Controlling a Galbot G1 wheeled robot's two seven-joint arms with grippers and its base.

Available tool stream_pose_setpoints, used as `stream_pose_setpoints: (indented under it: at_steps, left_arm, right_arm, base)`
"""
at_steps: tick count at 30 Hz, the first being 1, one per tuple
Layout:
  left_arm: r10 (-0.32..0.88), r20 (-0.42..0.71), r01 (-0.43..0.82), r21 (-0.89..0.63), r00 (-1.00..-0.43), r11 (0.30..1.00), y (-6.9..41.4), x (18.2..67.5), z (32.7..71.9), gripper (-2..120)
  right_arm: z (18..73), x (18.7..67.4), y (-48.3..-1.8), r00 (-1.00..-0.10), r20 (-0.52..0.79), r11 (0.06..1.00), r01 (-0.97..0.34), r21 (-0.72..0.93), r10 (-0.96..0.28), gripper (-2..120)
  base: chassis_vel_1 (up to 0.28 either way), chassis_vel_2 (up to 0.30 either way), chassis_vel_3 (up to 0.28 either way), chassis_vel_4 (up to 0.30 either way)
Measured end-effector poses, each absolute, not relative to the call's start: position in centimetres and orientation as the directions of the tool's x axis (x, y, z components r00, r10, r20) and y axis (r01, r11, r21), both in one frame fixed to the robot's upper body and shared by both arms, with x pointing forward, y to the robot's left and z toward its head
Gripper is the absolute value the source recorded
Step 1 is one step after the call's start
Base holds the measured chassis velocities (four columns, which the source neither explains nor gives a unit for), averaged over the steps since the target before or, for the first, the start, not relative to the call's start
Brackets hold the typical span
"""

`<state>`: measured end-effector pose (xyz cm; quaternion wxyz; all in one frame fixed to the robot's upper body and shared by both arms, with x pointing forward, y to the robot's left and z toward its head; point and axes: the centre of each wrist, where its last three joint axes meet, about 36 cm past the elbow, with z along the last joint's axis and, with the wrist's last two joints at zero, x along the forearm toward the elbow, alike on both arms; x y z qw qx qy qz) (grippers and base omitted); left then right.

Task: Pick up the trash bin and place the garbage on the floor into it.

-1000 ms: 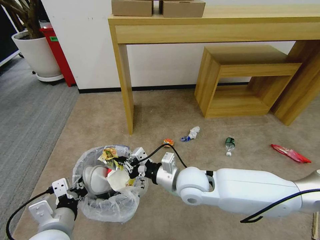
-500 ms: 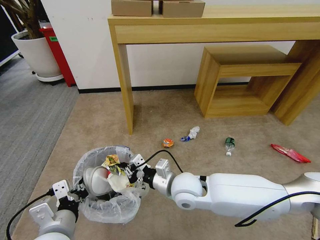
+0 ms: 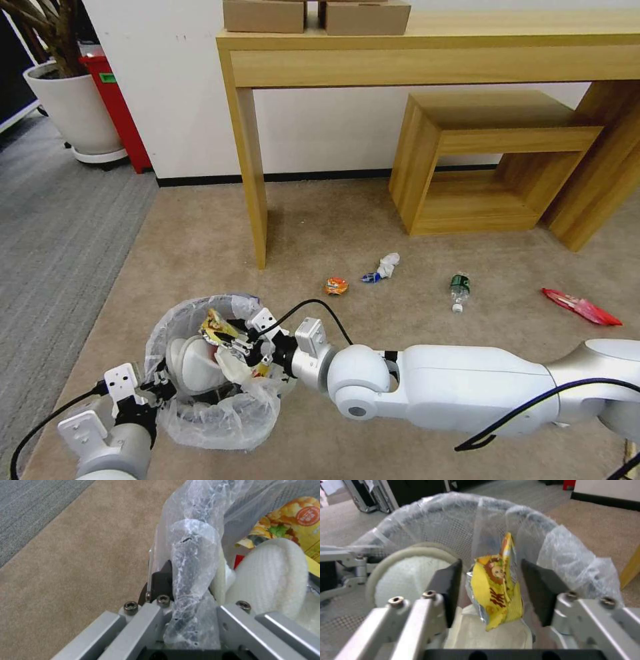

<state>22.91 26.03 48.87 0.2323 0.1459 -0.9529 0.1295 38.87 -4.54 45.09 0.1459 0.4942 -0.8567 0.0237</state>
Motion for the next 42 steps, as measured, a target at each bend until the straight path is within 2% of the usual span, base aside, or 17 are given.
stream_pose_setpoints:
  at_steps: [1,4,5,8,9,12,14,21,25,28,33,35,42]
  left_arm:
    - [-0.218,0.480,-0.338,-0.179,-0.850,0.924,26.0,22.9,48.9,1]
    - [-0.220,0.481,-0.340,-0.176,-0.848,0.924,26.0,22.8,48.8,1]
    - [-0.220,0.481,-0.340,-0.176,-0.848,0.924,26.0,22.8,48.8,1]
    - [-0.224,0.480,-0.342,-0.173,-0.848,0.924,26.1,22.8,48.8,1]
    - [-0.224,0.480,-0.342,-0.173,-0.848,0.924,26.1,22.8,48.8,1]
    - [-0.227,0.481,-0.344,-0.170,-0.847,0.923,26.0,22.8,48.7,1]
    - [-0.228,0.482,-0.346,-0.170,-0.846,0.923,26.0,22.8,48.7,1]
    - [-0.233,0.485,-0.352,-0.171,-0.843,0.920,25.9,22.8,48.4,1]
    - [-0.241,0.489,-0.359,-0.163,-0.839,0.919,26.2,22.8,48.1,1]
    - [-0.246,0.487,-0.360,-0.153,-0.838,0.920,26.5,23.0,47.9,1]
    - [-0.247,0.487,-0.360,-0.152,-0.838,0.921,26.7,23.1,47.9,1]
    - [-0.252,0.485,-0.361,-0.145,-0.837,0.921,26.9,23.2,47.9,1]
    - [-0.255,0.482,-0.363,-0.144,-0.838,0.921,27.1,23.4,47.9,1]
  right_arm:
    - [45.1,38.9,-4.5,-0.469,0.273,0.510,-0.854,0.104,-0.840,50]
    - [45.2,38.8,-4.2,-0.465,0.270,0.506,-0.856,0.107,-0.843,64]
    - [45.2,38.8,-4.2,-0.465,0.270,0.506,-0.856,0.107,-0.843,64]
    - [45.5,38.8,-4.1,-0.463,0.265,0.503,-0.858,0.106,-0.846,82]
    - [45.5,38.8,-4.1,-0.463,0.265,0.503,-0.858,0.106,-0.846,82]
    - [45.8,38.8,-4.3,-0.465,0.261,0.504,-0.857,0.106,-0.846,95]
    - [45.9,38.7,-4.3,-0.463,0.259,0.502,-0.858,0.109,-0.848,99]
    - [46.6,37.8,-4.3,-0.442,0.243,0.479,-0.869,0.123,-0.863,100]
    - [48.0,37.6,-4.6,-0.450,0.177,0.476,-0.867,0.148,-0.875,100]
    - [51.0,38.9,-5.9,-0.499,0.069,0.503,-0.846,0.175,-0.864,100]
    - [52.2,39.8,-6.6,-0.539,0.017,0.532,-0.826,0.188,-0.842,100]
    - [53.2,40.5,-7.5,-0.581,-0.026,0.565,-0.799,0.205,-0.813,100]
    - [53.9,41.3,-9.0,-0.632,-0.060,0.607,-0.763,0.222,-0.773,100]
  base:
    - [0.000,0.000,0.000,0.000]
    - [0.000,0.000,0.000,0.000]
    - [0.000,0.000,0.000,0.000]
    - [0.000,0.000,0.000,0.000]
    - [0.000,0.000,0.000,0.000]
    - [0.000,0.000,0.000,0.000]
    - [0.000,0.000,0.000,0.000]
    - [0.000,0.000,0.000,0.000]
    - [0.000,0.000,0.000,0.000]
    - [0.000,0.000,0.000,0.000]
    - [0.000,0.000,0.000,0.000]
    - [0.000,0.000,0.000,0.000]
    - [0.000,0.000,0.000,0.000]
